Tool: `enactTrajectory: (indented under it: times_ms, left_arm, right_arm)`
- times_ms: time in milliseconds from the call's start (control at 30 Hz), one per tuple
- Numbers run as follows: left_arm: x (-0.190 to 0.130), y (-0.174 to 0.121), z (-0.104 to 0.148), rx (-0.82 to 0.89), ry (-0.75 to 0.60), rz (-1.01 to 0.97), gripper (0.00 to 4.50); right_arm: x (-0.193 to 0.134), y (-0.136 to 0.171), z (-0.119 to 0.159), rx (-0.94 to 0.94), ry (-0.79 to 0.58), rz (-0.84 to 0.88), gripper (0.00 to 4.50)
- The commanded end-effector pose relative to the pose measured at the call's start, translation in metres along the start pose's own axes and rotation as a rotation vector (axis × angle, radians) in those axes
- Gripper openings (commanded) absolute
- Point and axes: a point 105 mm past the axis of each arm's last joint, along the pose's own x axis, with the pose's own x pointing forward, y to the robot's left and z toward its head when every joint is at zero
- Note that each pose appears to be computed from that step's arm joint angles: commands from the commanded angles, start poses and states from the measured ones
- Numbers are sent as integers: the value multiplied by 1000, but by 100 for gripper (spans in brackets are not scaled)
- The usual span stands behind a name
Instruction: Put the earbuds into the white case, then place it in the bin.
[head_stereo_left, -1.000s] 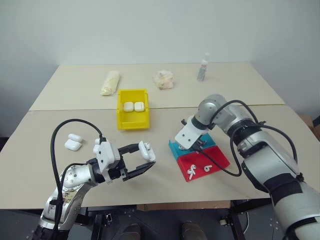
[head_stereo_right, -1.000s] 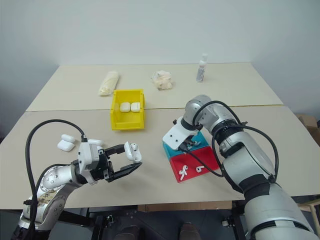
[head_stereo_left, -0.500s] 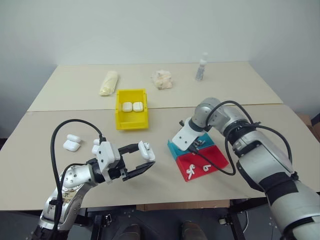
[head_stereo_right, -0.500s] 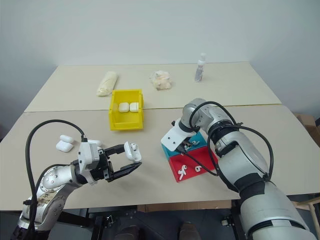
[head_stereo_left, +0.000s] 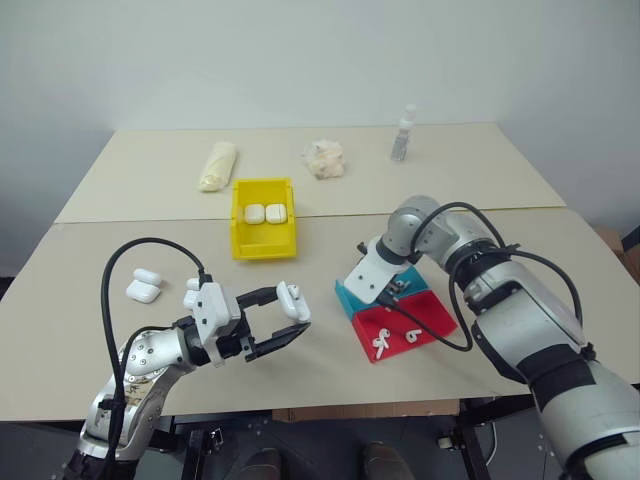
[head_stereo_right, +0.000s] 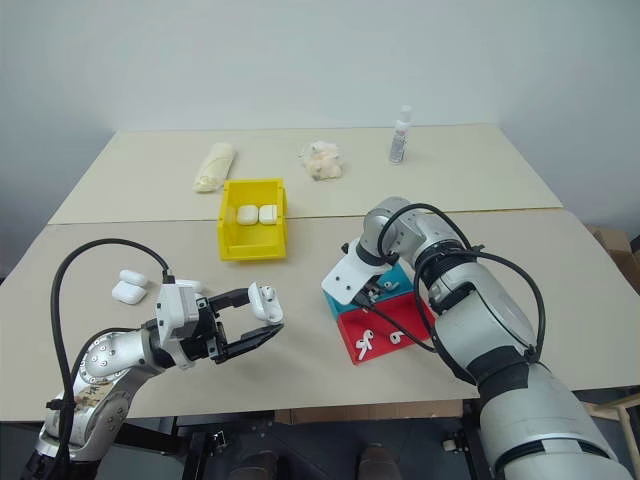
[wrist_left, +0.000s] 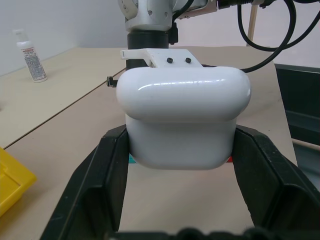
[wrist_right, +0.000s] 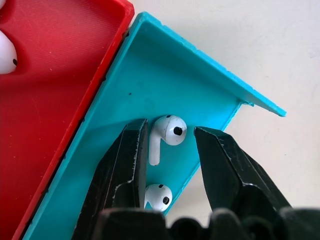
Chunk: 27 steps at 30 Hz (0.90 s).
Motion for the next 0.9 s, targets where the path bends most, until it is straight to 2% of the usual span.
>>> enactTrajectory:
  times_ms: [33,100,467,567,767,900]
  left_arm:
    - [0,1,9,41,-16,-1,277]
    - [0,1,9,41,-14,-1,277]
    - [0,1,9,41,-12,-6,277]
    - [0,2,9,40,-14,-5,277]
    - [6,5,19,42,-57,-12,277]
    - [17,10,36,50,-129,-16,277]
  right_arm:
    - [-3,-1,-1,-21,7,-9,157]
    - [-2,-1,0,-19,4,-11,107]
    - [0,2,-3,-25,24,-5,107]
    - [-8,-3,-3,-5,12,-49,107]
    - [-59,-14,-6,63,-36,-244,107]
    - [-117,-17,2,217,-171,-520,107]
